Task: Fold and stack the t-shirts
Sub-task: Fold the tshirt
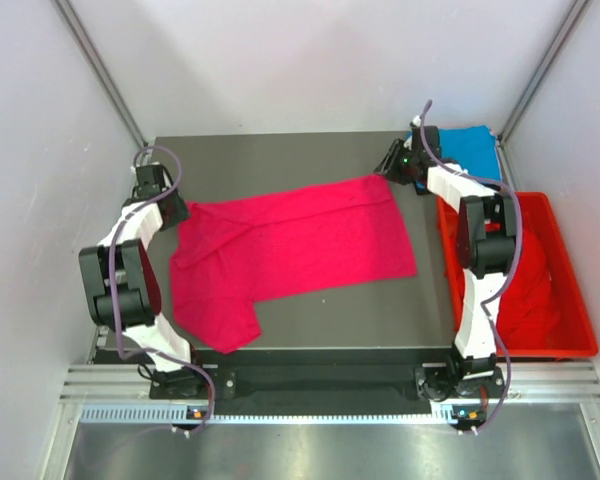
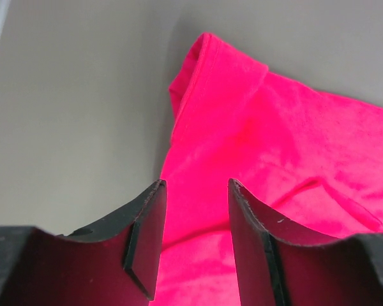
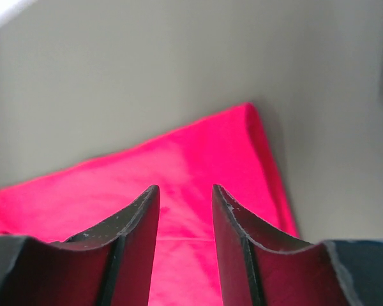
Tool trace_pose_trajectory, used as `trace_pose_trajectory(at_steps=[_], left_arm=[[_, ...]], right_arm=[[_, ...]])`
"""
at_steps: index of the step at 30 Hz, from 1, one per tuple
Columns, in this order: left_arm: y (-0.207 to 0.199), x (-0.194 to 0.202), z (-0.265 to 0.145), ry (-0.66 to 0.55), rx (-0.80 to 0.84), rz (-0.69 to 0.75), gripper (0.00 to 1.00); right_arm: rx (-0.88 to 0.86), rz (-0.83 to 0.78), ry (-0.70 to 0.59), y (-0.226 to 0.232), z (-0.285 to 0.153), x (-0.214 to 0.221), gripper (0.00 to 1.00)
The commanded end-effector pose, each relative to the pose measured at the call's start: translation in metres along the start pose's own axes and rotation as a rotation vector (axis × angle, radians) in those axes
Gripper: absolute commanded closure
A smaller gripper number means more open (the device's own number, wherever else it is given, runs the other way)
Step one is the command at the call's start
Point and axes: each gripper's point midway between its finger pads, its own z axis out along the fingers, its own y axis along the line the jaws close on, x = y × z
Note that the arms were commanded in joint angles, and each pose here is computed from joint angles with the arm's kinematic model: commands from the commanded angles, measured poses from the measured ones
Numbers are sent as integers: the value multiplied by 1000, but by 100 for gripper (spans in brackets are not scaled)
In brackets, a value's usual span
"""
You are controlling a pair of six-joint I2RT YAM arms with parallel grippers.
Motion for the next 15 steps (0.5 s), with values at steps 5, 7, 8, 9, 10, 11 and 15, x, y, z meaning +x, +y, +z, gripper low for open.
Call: trace_pose_trajectory(at_steps=[5,7,8,9,10,11,15], left_arm=[[-18,-40,31,-14,156,-6,51],[-23,-45,38,-8,180,11,51],[-25,-46,40,-4,195,14,51],[-25,-45,44,3,201,16,51],[-27,-50,45,-5,206,17,51],[-24,-49,49,3,203,12,51],[-20,-50,60,27,217,-3,51]], right_arm=[[43,-97,96,-37,19,20,62],[47,-113,99,-44,22,20,61],[44,-124,92,-44,24,19,61],[45,-135,91,-47,25,19,60],[44,-138,89,-49,26,18,60],[39,-141,88,-51,29,18,60],[12,-173,90,-51,33,15,58]])
